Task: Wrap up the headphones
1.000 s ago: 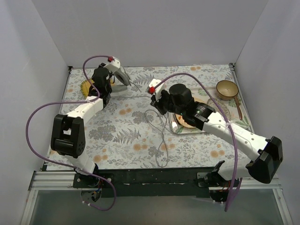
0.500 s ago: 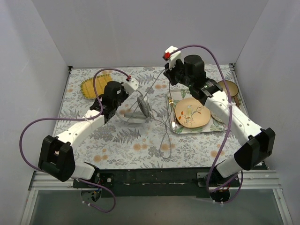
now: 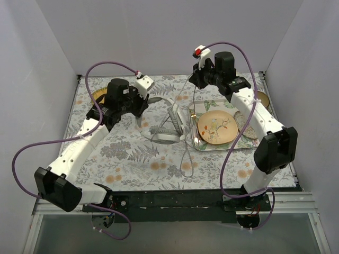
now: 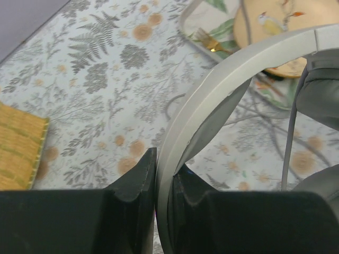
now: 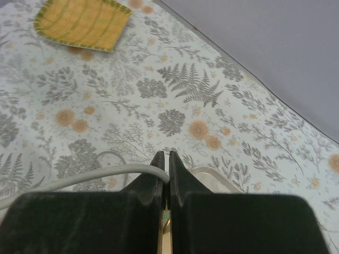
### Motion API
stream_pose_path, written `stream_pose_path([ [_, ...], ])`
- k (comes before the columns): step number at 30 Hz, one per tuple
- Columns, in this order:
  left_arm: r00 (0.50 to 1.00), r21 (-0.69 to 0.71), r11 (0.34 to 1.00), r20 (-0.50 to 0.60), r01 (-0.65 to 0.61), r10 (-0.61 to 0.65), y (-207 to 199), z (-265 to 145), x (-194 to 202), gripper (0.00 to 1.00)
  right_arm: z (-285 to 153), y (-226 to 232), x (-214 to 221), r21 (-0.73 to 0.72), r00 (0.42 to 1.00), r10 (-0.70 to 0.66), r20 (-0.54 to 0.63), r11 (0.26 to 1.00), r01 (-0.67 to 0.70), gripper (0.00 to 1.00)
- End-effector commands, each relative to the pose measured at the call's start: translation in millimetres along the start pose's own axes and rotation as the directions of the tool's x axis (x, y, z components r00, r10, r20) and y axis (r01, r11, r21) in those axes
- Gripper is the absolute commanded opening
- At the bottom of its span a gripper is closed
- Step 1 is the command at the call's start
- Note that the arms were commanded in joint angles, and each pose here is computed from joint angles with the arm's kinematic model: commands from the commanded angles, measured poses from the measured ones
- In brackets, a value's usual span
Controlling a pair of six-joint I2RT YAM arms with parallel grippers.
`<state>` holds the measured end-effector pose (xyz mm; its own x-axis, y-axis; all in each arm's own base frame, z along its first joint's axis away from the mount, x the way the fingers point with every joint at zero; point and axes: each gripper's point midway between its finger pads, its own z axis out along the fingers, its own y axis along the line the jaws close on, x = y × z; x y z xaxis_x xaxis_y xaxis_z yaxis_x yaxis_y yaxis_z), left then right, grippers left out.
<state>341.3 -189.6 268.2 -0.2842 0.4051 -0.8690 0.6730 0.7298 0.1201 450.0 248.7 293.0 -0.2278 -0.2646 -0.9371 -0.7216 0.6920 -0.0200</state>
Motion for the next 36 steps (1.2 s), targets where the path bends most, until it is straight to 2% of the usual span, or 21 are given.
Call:
stream_pose_path([
  [1,0.988,0.264,0.96,0.093,0.095,-0.124,-52.2,-48.7,-49.5,0.0,0.4,21.9,-27.5,-0.184,0.989,-0.012,0.146,0.982,0.039,0.01],
  [3,0.976,0.288,0.95,0.143,0.118,-0.165,-55.1,-62.6,-76.1,0.0,0.6,36.4,-30.7,-0.259,0.981,0.002,0.195,0.965,0.05,0.01],
  [5,0.962,0.309,0.941,0.186,0.136,-0.2,-56.7,-74.7,-100.3,0.0,3.6,48.8,-13.5,-0.323,0.98,0.065,0.189,0.947,0.0,0.01],
  [6,0.957,0.311,0.94,0.201,0.141,-0.21,-56.4,-78.3,-108.0,0.0,1.0,57.6,-19.2,-0.369,0.969,0.063,0.24,0.929,0.031,0.02],
  [8,0.945,0.306,0.937,0.221,0.167,-0.241,-53.0,-81.0,-122.0,0.0,3.5,74.6,-1.5,-0.438,0.963,0.148,0.224,0.898,-0.036,0.08],
  [9,0.935,0.294,0.942,0.262,0.159,-0.24,-48.9,-87.8,-137.9,0.0,2.4,82.0,-9.4,-0.464,0.949,0.133,0.285,0.886,0.015,0.1],
  [12,0.917,0.221,0.959,0.317,0.179,-0.244,-30.9,-91.1,-161.5,0.0,12.8,106.7,9.8,-0.501,0.948,0.163,0.272,0.866,-0.005,0.25],
  [13,0.913,0.201,0.963,0.328,0.181,-0.24,-26.2,-91.0,-166.4,0.0,18.3,113.7,7.7,-0.489,0.94,0.16,0.302,0.872,0.009,0.3],
  [18,0.88,0.152,0.971,0.415,0.183,-0.231,-11.8,-99.8,-196.8,0.0,46.3,120.2,33.3,-0.46,0.933,0.232,0.276,0.884,-0.084,0.46],
  [24,0.812,0.076,0.964,0.525,0.256,-0.257,9.4,-127.7,-232.3,0.0,62.2,114.1,74.0,-0.415,0.934,0.28,0.221,0.894,-0.17,0.5],
  [29,0.752,0.009,0.936,0.593,0.352,-0.288,31.0,-144.9,-251.7,0.0,70.8,121.8,103.7,-0.428,0.926,0.344,0.156,0.869,-0.251,0.51],
  [36,0.712,-0.049,0.899,0.63,0.435,-0.31,52.6,-151.8,-254.1,0.0,86.4,148.7,128.2,-0.456,0.925,0.371,0.081,0.839,-0.297,0.3],
])
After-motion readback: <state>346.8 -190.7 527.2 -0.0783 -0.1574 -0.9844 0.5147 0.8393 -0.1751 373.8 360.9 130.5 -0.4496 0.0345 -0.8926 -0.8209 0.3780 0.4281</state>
